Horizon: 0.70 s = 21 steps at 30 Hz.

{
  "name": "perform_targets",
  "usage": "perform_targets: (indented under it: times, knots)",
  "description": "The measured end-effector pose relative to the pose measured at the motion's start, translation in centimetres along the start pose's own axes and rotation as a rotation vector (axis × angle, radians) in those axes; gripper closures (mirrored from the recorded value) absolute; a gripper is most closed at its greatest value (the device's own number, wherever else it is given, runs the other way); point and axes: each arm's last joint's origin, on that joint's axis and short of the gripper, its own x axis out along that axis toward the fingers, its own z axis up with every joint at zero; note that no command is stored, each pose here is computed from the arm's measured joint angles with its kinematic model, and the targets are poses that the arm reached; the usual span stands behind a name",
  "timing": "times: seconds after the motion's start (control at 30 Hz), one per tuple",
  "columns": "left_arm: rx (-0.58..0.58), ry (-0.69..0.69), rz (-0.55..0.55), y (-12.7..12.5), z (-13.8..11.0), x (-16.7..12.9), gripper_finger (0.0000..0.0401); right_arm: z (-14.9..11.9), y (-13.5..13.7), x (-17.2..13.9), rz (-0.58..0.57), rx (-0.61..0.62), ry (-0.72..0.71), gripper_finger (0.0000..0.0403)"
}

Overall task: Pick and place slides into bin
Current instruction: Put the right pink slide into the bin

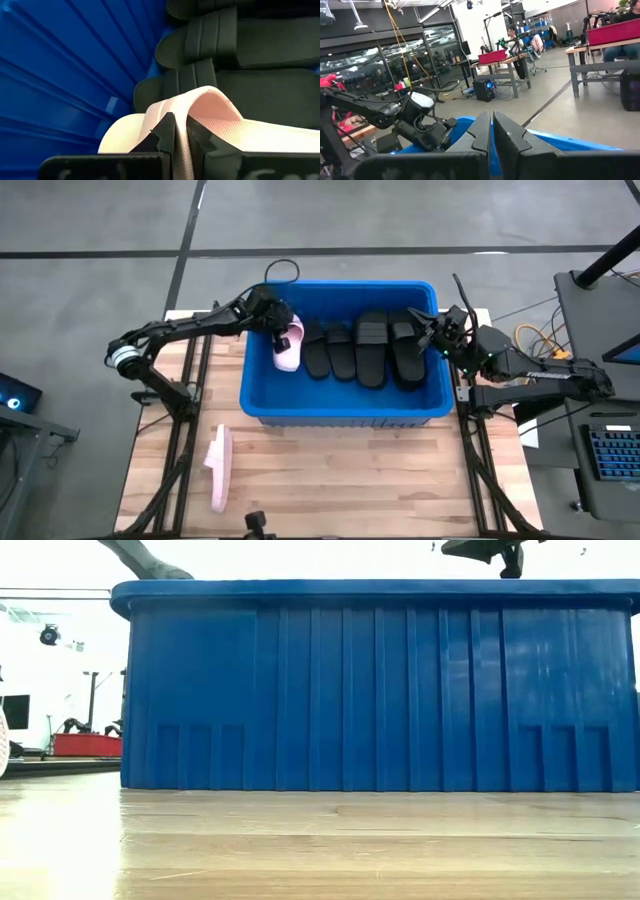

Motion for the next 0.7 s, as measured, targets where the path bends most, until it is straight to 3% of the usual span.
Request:
perform_targets:
  times: [0.43, 0.7]
  knots:
    - [-0.029, 0.101, 0.063, -1.2, -3.9, 1.4, 0.0400, 0.0, 0.0, 0.0, 0.002, -0.025, 0.000, 0.0390]
    - [0.031, 0.055, 0.103, -1.0, -2.0, 0.0, 0.0400, 0.0, 0.0, 0.0, 0.002, -0.027, 0.000, 0.0390]
